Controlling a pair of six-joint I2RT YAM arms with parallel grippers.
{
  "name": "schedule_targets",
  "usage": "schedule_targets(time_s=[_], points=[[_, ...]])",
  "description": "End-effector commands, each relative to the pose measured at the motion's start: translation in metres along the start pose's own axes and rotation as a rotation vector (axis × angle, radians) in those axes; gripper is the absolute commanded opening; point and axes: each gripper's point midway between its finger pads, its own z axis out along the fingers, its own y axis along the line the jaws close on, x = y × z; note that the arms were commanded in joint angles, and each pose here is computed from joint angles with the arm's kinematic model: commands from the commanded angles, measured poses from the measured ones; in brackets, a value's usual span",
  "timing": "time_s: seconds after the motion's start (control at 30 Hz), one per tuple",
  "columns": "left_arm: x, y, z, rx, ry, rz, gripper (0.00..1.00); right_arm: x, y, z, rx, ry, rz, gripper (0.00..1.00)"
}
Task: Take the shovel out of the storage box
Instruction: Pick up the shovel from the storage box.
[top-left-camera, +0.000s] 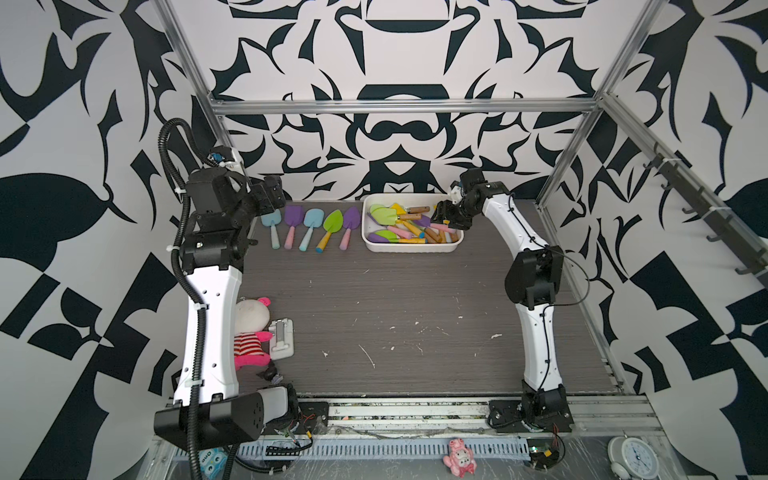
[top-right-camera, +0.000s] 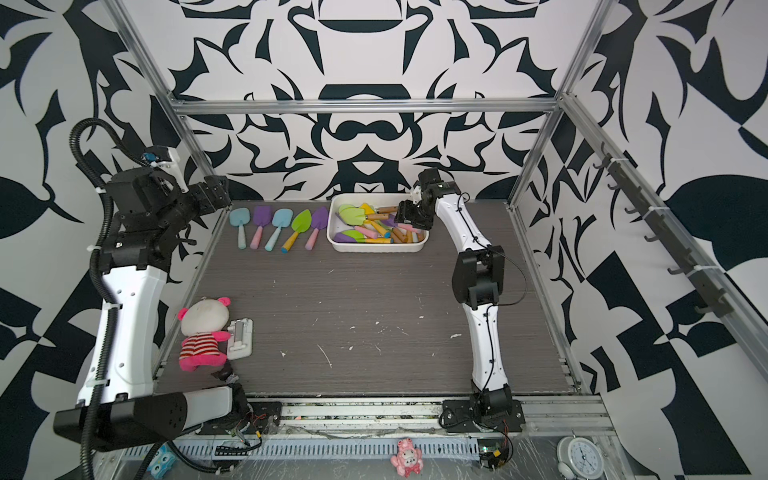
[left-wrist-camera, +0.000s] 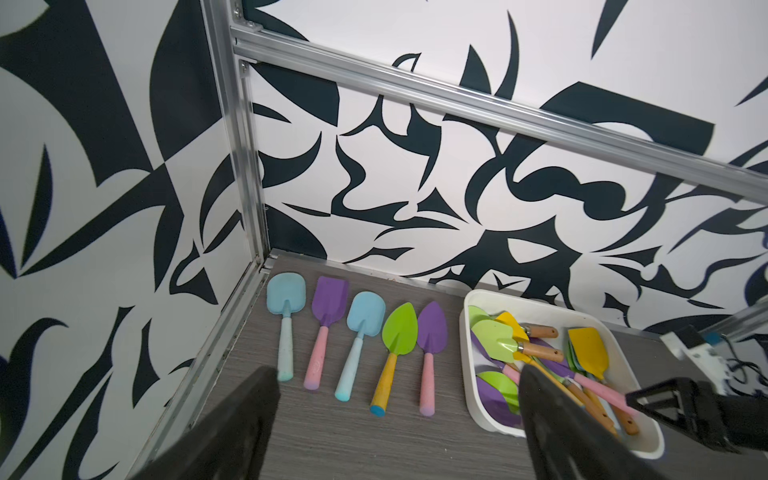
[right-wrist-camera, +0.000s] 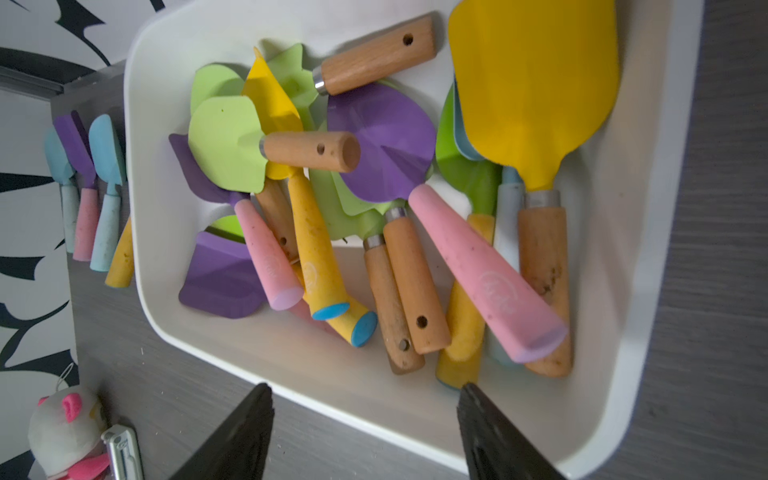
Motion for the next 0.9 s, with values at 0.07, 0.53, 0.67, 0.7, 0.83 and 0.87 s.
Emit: schedule_targets(time_s=[0.07, 0.53, 0.67, 0.7, 0.83, 0.87], points=[[0.009, -0.015, -0.027, 0.074, -0.016, -0.004, 0.93, -0.015, -0.005, -0.006, 0.034, -0.032, -0.015, 0.73], [0.042, -0.039, -0.038, 0.186, 0.057, -0.016, 0.94, -0.03, -0.032, 0.018, 0.112, -0.061, -0.085, 0.71], [0.05, -0.05, -0.029, 0.206, 0.087, 0.008, 0.94, -0.039, -0.027, 0.014, 0.099, -0.097, -0.149, 0.71], [0.052, -0.054, -0.027, 0.216, 0.092, 0.013, 0.94, -0.042, -0.022, 0.011, 0.082, -0.11, -0.166, 0.71], [0.064, -0.077, -0.018, 0.275, 0.122, 0.05, 0.94, -0.062, -0.007, -0.006, 0.052, -0.21, -0.213, 0.72], [0.068, -0.084, -0.015, 0.291, 0.128, 0.066, 0.94, -0.067, -0.008, -0.009, 0.063, -0.23, -0.215, 0.73]])
